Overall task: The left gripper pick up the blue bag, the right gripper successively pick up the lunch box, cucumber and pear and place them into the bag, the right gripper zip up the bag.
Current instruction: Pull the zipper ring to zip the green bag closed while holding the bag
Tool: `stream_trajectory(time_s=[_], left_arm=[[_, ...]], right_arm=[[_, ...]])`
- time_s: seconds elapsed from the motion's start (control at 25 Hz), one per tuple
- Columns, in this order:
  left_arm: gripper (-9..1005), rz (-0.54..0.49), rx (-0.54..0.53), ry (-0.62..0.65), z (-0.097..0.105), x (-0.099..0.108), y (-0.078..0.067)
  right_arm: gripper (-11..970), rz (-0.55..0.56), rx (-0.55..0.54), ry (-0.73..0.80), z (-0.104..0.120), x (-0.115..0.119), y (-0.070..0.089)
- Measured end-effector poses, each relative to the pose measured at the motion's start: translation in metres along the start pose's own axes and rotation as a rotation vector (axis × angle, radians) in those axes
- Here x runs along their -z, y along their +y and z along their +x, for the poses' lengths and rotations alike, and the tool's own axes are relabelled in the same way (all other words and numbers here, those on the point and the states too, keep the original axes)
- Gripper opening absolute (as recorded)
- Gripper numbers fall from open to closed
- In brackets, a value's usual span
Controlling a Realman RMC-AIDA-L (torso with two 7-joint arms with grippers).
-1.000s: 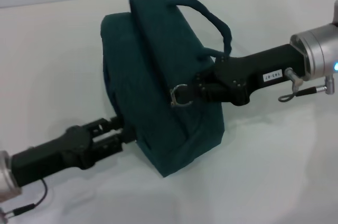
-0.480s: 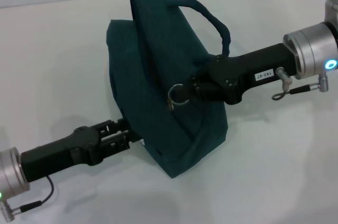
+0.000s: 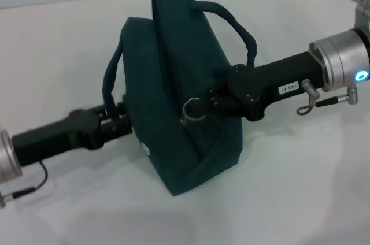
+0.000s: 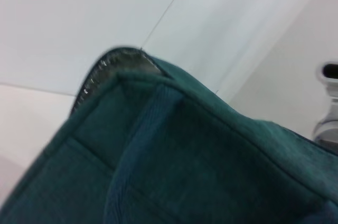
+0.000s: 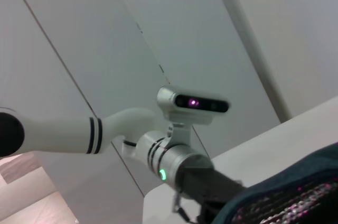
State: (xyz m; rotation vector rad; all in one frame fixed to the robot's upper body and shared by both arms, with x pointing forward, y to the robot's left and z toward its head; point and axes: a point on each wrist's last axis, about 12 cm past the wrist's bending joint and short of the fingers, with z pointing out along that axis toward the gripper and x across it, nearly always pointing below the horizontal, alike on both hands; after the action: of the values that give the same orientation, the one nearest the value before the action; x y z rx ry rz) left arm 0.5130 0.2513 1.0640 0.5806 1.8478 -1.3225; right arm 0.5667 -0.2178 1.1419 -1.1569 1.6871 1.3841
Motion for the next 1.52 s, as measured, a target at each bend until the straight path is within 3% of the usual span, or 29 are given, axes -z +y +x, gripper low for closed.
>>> stream_trajectory(time_s=[0.2,0.44,0.76,1.12,1.36,1.52], left_arm=[[623,-0.042,-0.068,0.027,-0.023,0.005,0.008],[627,-0.109,-0.124,0.043,-0.056,0.035,0.009],[634,-0.17,-0.12,0.078,-0.068,0.065,0.005],[641,-0.094,-0.042,0.148,-0.071,0.078,-0.008],[645,-0.047,-0.065,0.056,-0.077,0.095,-0.018],[648,-0.045,-0.086,0.044,-0.075,0.09,-0.018]], right_arm=[[13,-0.011,0.008,-0.004,0.004,-0.004,0.002],[12,0.004,0.004,-0.01,0.01,-0.002,0.003],[13,0.015,0.01,-0.018,0.009,-0.005,0.001],[14,0.024,0.021,-0.012,0.006,-0.006,-0.001],[13,0.034,0.043,-0.007,0.004,-0.007,-0.003],[13,0.034,0.047,-0.007,0.004,-0.007,-0.003]])
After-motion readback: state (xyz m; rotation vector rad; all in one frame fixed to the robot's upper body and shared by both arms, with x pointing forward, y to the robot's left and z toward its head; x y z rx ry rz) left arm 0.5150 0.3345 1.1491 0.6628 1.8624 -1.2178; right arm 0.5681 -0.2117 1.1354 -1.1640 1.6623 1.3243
